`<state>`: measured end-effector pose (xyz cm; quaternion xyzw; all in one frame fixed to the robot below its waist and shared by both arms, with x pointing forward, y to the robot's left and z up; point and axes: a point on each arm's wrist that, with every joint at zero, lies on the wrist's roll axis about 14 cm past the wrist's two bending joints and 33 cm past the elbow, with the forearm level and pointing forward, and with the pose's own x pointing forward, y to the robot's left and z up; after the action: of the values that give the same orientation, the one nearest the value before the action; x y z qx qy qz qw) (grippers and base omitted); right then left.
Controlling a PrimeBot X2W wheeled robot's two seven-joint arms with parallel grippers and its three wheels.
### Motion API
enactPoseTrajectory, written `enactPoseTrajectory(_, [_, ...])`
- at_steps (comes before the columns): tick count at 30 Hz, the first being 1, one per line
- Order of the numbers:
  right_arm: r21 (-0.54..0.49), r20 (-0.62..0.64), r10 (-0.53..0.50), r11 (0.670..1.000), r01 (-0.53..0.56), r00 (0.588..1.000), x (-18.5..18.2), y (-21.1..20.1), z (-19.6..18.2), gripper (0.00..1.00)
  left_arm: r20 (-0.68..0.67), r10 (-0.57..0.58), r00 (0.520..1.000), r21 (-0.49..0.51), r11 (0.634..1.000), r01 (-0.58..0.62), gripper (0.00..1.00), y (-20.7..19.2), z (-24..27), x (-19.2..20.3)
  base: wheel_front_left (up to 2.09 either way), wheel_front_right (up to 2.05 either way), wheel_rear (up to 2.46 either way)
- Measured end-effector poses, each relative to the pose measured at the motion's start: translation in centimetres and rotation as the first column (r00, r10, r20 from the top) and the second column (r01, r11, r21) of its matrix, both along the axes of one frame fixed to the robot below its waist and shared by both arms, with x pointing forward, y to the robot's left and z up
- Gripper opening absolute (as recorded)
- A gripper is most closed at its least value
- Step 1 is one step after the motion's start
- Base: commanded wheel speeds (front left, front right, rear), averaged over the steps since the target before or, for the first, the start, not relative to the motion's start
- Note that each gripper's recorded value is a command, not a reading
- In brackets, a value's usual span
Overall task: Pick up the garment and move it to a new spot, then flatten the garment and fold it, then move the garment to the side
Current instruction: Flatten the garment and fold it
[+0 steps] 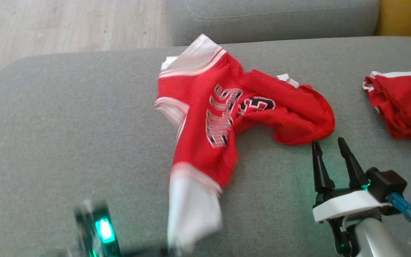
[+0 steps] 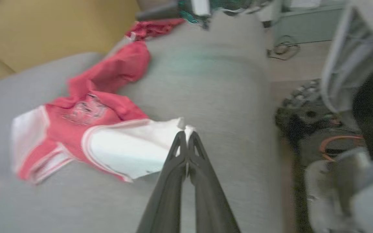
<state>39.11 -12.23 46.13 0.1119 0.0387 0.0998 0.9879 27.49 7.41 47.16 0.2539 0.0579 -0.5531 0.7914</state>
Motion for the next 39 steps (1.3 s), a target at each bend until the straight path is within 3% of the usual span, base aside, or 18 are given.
enactPoseTrajectory(5, [-0.002,-0.01,-0.008,1.0,0.008,1.0,-0.1,-0.3,-0.3,1.0,-0.195,-0.011,0.981,0.078,0.997,0.027,0.0,-0.2,-4.1,-6.2,0.0,0.0,0.0])
enactPoseTrajectory(6, [-0.002,-0.011,-0.008,1.0,0.008,1.0,-0.1,-0.3,-0.3,1.0,-0.216,0.003,0.976,0.088,0.996,0.016,0.96,0.1,-4.4,-6.4,0.0,0.0,0.0])
enactPoseTrajectory(7, [-0.002,-0.012,-0.006,1.0,0.006,1.0,-0.1,-0.2,-0.4,1.0,-0.226,0.019,0.974,0.091,0.996,0.002,1.0,0.3,-4.4,-6.1,0.0,0.0,0.0])
enactPoseTrajectory(10, [-0.002,-0.016,-0.005,1.0,0.005,1.0,0.0,-0.2,-0.5,1.0,-0.201,0.064,0.977,0.068,0.996,-0.051,1.0,0.6,-3.3,-3.3,0.0,0.0,0.0])
enactPoseTrajectory(13, [-0.001,-0.017,-0.008,1.0,0.008,1.0,0.1,-0.3,-0.6,1.0,-0.103,0.213,0.972,-0.006,0.977,-0.214,1.0,2.6,-0.8,3.1,0.0,0.0,0.0])
enactPoseTrajectory(16, [0.001,-0.011,-0.013,1.0,0.013,1.0,0.3,-0.4,-0.4,1.0,-0.016,0.43,0.902,-0.16,0.89,-0.427,1.0,4.8,2.6,8.9,0.0,0.0,0.0])
enactPoseTrajectory(18, [0.002,-0.003,-0.016,1.0,0.016,1.0,0.4,-0.5,-0.1,1.0,-0.024,0.566,0.824,-0.284,0.787,-0.548,1.0,5.9,4.5,11.5,0.0,0.0,0.0])
enactPoseTrajectory(20, [0.004,0.007,-0.02,1.0,0.02,1.0,0.5,-0.6,0.2,1.0,-0.089,0.664,0.742,-0.4,0.659,-0.638,1.0,6.6,6.2,13.4,0.0,0.0,0.0])
enactPoseTrajectory(23, [0.003,0.02,-0.028,1.0,0.027,0.999,0.6,-0.9,0.6,1.0,-0.209,0.759,0.617,-0.527,0.444,-0.725,1.0,7.9,8.2,15.1,0.0,0.0,0.0])
enactPoseTrajectory(24, [0.003,0.028,-0.031,1.0,0.031,0.999,0.6,-1.0,0.8,1.0,-0.279,0.787,0.55,-0.573,0.323,-0.753,1.0,8.7,8.5,15.3,0.0,0.0,0.0])
enactPoseTrajectory(27, [-0.004,0.032,-0.033,0.999,0.033,0.999,0.6,-1.1,0.9,1.0,-0.354,0.816,0.457,-0.544,0.218,-0.81,1.0,9.4,5.7,14.2,0.0,0.0,0.0])
enactPoseTrajectory(29, [-0.008,0.033,-0.034,0.999,0.034,0.999,0.7,-1.2,0.9,1.0,-0.398,0.819,0.414,-0.496,0.187,-0.848,1.0,9.3,3.0,12.9,0.0,0.0,0.0])
enactPoseTrajectory(32, [-0.02,0.03,-0.029,0.999,0.029,0.999,0.9,-1.1,0.7,1.0,-0.413,0.812,0.412,-0.448,0.212,-0.868,1.0,8.3,0.5,11.6,0.0,0.0,0.0])
enactPoseTrajectory(39, [-0.056,-0.016,-0.033,0.998,0.032,0.999,1.8,-1.4,-1.1,1.0,-0.413,0.811,0.414,-0.464,0.203,-0.862,1.0,8.6,0.1,12.4,0.0,0.0,0.0])
